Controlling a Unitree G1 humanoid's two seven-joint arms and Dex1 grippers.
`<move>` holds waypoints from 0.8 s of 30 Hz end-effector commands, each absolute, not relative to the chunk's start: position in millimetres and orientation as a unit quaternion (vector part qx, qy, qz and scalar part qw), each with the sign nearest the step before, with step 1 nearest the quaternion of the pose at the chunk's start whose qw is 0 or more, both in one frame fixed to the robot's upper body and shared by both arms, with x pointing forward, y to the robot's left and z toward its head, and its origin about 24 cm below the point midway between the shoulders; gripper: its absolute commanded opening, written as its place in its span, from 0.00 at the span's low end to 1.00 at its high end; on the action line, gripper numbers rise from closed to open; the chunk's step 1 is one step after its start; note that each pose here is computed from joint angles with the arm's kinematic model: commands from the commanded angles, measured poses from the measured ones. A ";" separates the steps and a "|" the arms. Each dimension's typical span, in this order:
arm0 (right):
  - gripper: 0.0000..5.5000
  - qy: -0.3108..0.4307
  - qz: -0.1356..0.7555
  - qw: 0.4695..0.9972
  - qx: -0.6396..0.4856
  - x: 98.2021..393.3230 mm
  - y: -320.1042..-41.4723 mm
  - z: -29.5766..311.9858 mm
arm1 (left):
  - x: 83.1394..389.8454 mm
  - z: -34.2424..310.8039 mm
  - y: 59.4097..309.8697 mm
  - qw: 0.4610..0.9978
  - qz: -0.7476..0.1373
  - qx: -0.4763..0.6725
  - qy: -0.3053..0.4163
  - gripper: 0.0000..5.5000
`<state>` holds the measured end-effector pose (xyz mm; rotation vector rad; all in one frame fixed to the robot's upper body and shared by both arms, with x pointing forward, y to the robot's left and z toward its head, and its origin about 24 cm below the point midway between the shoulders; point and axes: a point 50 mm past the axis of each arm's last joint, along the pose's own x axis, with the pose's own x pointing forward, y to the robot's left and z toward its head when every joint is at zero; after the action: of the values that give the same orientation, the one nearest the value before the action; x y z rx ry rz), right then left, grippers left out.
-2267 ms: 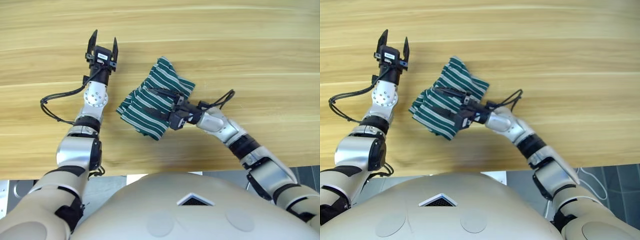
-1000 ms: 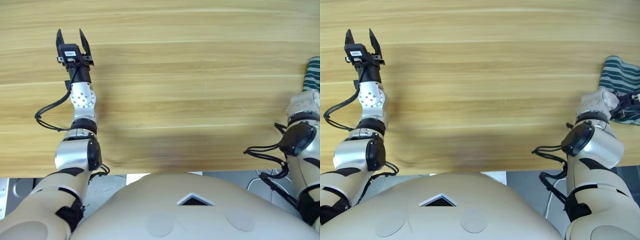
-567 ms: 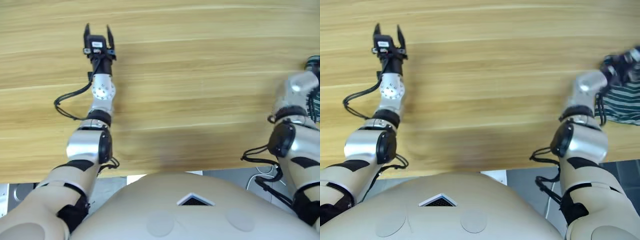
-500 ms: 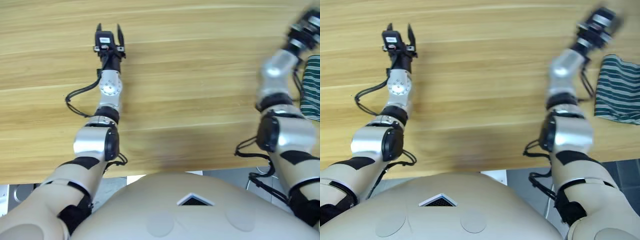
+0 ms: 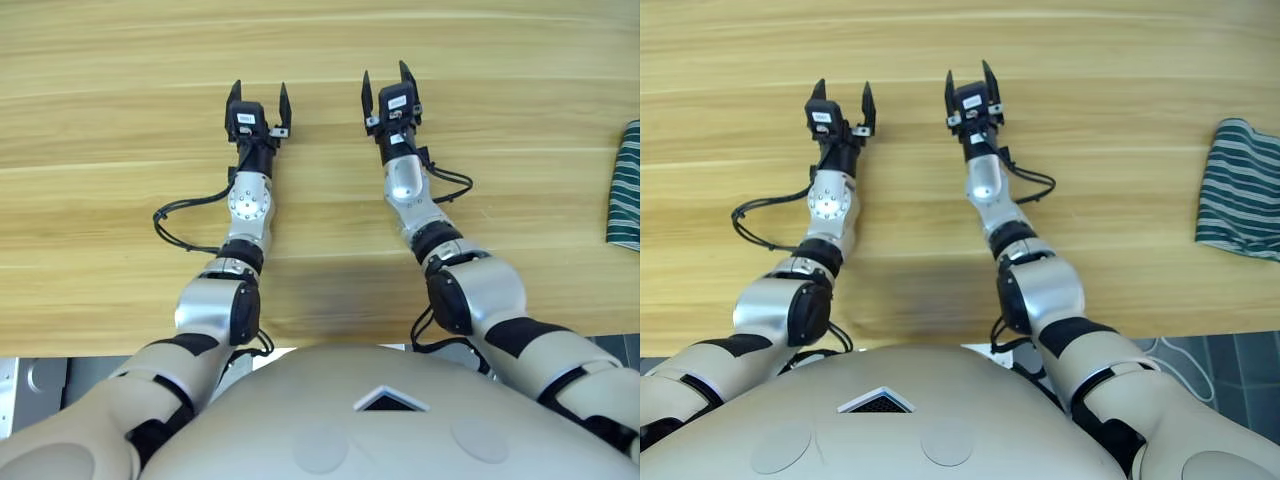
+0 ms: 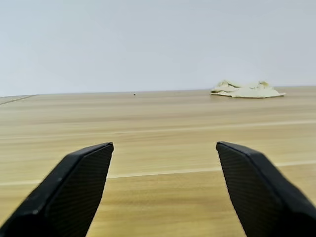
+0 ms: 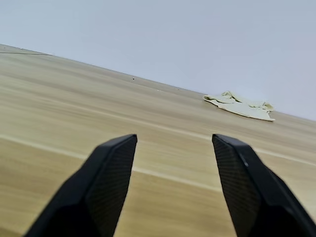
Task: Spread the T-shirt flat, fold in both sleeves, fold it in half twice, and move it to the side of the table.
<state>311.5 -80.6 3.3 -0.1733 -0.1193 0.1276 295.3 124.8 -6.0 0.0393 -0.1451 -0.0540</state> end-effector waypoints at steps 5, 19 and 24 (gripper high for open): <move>0.65 -0.100 0.088 0.985 -0.110 284.5 -85.0 -7.1 | 270.6 -11.7 107.1 0.993 -0.049 0.027 -0.100 0.71; 0.65 -0.122 0.064 0.983 -0.124 267.4 -94.4 -10.4 | 254.4 -17.0 105.8 0.992 -0.037 0.052 -0.108 0.71; 0.69 -0.118 0.052 0.982 -0.135 268.8 -101.2 -11.8 | 255.3 -17.1 106.0 0.993 -0.033 0.047 -0.107 0.71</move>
<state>275.9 -89.1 0.4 -0.2441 -0.2876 0.1354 268.6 101.4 2.2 0.0939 -0.3017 -0.0864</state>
